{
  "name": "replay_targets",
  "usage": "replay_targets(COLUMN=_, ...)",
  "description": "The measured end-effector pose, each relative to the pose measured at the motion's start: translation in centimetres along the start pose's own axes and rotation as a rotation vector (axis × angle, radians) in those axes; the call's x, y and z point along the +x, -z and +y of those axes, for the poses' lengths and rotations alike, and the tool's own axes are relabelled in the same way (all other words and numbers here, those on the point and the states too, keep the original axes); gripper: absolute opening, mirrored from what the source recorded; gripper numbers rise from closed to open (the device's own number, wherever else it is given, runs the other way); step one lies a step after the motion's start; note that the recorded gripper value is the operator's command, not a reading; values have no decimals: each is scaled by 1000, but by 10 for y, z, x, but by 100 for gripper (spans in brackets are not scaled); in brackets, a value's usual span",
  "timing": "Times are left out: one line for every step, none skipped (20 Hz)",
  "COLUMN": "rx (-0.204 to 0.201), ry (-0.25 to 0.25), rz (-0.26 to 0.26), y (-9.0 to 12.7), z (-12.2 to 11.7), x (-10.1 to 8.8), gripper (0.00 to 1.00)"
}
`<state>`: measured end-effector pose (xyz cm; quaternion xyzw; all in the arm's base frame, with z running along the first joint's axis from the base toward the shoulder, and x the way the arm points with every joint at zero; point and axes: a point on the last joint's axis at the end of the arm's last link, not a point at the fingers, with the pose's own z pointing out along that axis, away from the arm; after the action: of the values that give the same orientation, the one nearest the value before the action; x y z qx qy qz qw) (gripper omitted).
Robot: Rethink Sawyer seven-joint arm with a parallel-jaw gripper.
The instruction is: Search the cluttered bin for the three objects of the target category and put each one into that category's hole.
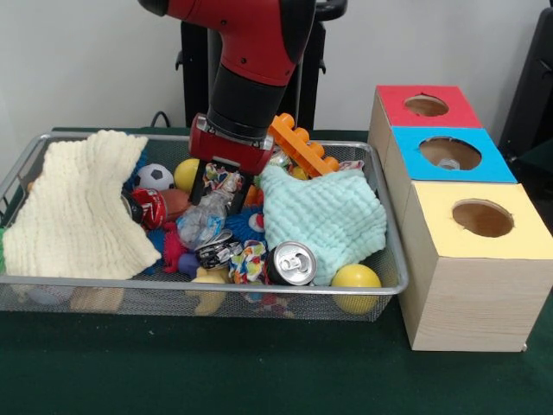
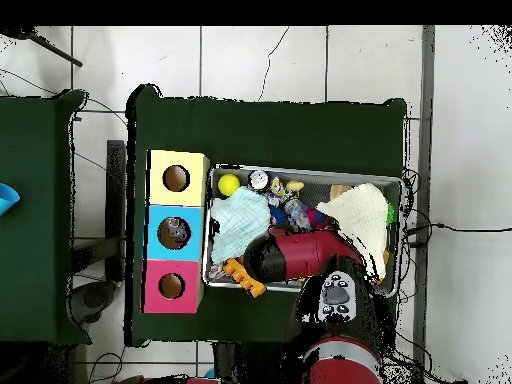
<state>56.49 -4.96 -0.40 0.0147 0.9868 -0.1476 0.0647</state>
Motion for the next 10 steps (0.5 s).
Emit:
replay_targets(rx=0, ry=0, rz=0, y=0, z=0, x=0, gripper=100)
replay_targets(rx=0, ry=0, rz=0, y=0, z=0, x=0, gripper=100)
replay_targets(rx=1, ry=1, rz=0, y=0, z=0, x=0, gripper=0)
replay_targets(rx=1, ry=2, rz=0, y=0, z=0, x=0, gripper=0)
replay_targets(rx=1, ry=2, rz=0, y=0, z=1, x=0, gripper=0)
replay_targets(rx=1, ry=3, rz=-1, y=1, z=1, x=0, gripper=0)
replay_targets(rx=1, ry=4, rz=-2, y=1, z=2, x=0, gripper=0)
replay_targets(rx=1, ry=4, rz=-2, y=1, z=2, x=0, gripper=0)
replay_targets(rx=1, ry=5, rz=-3, y=1, z=2, x=0, gripper=0)
replay_targets(rx=1, ry=6, rz=-3, y=2, z=3, x=-1, gripper=0)
